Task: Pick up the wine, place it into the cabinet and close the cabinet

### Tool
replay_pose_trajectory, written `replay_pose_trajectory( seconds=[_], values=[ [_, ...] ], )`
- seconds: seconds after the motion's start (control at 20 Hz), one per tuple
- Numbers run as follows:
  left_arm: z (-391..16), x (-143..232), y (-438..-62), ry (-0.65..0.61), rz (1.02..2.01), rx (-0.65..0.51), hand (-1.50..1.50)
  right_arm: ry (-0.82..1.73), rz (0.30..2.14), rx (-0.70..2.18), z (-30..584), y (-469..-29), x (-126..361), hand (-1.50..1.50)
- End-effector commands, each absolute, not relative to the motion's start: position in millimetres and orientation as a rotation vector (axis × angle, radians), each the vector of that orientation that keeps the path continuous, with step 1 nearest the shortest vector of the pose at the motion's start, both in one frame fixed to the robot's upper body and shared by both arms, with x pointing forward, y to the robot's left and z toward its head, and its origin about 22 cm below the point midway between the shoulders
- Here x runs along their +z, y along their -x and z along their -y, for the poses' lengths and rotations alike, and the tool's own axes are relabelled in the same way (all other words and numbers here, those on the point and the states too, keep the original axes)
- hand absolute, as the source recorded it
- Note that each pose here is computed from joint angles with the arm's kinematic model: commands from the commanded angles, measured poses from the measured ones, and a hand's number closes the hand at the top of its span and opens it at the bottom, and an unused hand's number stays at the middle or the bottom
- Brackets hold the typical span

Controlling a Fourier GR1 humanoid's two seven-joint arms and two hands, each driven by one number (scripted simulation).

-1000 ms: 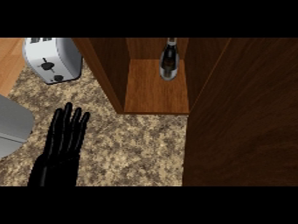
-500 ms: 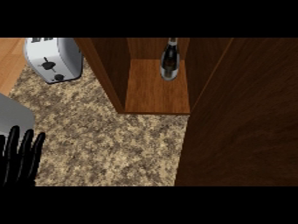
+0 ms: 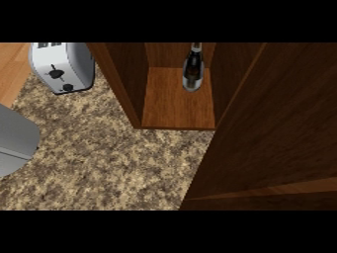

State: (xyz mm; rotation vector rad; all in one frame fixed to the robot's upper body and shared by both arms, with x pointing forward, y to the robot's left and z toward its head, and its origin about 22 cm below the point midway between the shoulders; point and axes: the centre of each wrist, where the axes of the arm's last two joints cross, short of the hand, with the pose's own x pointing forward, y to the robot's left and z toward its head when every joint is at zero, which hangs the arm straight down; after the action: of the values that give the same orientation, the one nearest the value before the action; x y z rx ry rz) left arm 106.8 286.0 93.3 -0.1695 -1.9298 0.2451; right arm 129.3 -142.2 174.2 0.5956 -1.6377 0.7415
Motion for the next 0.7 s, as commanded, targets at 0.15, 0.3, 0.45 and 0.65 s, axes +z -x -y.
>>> replay_pose_trajectory(
  seconds=[0.15, 0.3, 0.45, 0.65],
  values=[
    [-320, 107, -100, 0.168, 1.953, 0.212, -1.50, -0.519, 1.752, 0.830, 89, -127, 195, 1.50],
    [-339, 100, -93, 0.187, 1.940, 0.204, -1.50, -0.457, 1.772, 0.840, 63, -151, 182, 1.50],
    [-340, 108, -99, 0.195, 1.956, 0.215, -1.50, -0.454, 1.768, 0.814, 44, -160, 196, 1.50],
    [-358, 107, -82, 0.209, 1.951, 0.203, -1.50, -0.376, 1.789, 0.769, 24, -201, 193, 1.50]
  ],
)
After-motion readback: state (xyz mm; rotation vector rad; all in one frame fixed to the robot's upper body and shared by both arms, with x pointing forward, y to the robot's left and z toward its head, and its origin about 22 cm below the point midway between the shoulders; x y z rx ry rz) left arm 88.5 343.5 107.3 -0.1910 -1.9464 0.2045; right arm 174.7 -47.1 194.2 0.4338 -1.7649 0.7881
